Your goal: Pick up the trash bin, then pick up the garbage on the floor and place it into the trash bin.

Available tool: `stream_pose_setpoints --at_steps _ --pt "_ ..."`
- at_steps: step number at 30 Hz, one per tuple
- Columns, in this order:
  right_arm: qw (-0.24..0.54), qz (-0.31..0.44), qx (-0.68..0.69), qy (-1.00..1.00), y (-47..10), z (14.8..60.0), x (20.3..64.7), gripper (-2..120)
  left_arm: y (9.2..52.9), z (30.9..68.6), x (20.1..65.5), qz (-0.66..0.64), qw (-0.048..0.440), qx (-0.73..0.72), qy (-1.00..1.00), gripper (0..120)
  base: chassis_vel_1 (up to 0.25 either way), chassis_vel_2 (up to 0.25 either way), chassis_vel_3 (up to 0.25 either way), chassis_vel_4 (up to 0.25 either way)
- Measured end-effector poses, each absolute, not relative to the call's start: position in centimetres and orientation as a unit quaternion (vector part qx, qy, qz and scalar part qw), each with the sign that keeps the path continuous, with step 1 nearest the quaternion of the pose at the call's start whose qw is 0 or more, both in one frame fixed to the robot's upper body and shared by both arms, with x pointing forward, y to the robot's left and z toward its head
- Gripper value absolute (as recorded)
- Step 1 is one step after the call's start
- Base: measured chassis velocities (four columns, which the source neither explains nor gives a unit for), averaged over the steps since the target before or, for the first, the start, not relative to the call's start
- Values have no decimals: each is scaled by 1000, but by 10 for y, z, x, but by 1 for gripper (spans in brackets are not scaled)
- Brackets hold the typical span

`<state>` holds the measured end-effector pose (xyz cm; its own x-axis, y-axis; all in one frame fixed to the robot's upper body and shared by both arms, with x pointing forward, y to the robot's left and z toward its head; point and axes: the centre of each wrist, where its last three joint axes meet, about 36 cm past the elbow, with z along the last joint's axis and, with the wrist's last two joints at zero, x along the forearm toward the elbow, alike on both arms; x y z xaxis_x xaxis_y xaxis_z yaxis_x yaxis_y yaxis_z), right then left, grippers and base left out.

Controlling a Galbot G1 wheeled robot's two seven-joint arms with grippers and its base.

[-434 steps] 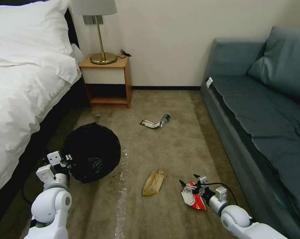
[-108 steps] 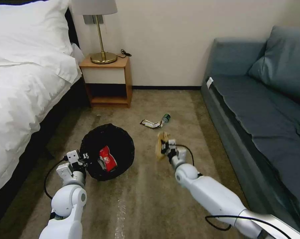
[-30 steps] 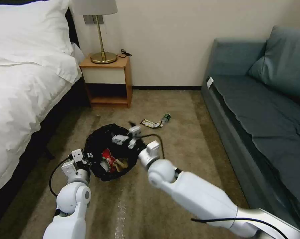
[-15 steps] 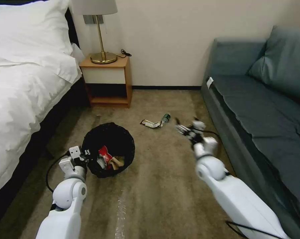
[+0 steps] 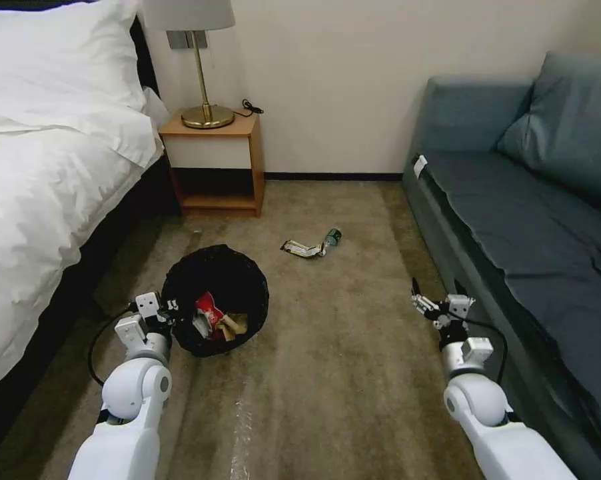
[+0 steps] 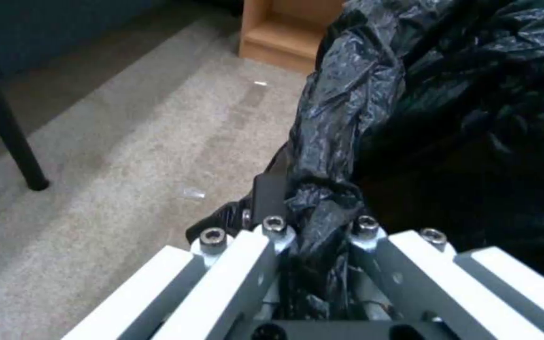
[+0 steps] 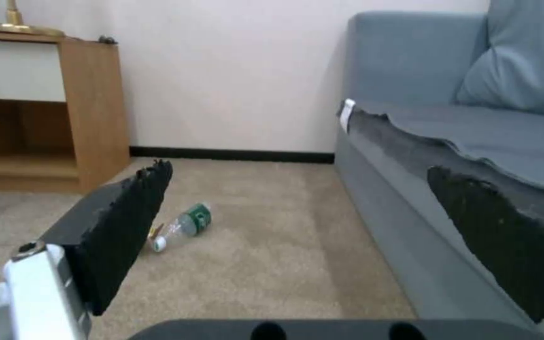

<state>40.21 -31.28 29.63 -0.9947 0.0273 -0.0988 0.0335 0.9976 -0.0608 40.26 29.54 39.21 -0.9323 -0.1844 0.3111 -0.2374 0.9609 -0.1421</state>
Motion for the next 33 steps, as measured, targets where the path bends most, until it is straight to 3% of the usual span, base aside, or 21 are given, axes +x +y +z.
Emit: stream_pose_setpoints --at_steps 33 --pt "80 -22 13 996 -300 301 417 100 296 390 396 87 147 111 -979 2 0 0 0 0"
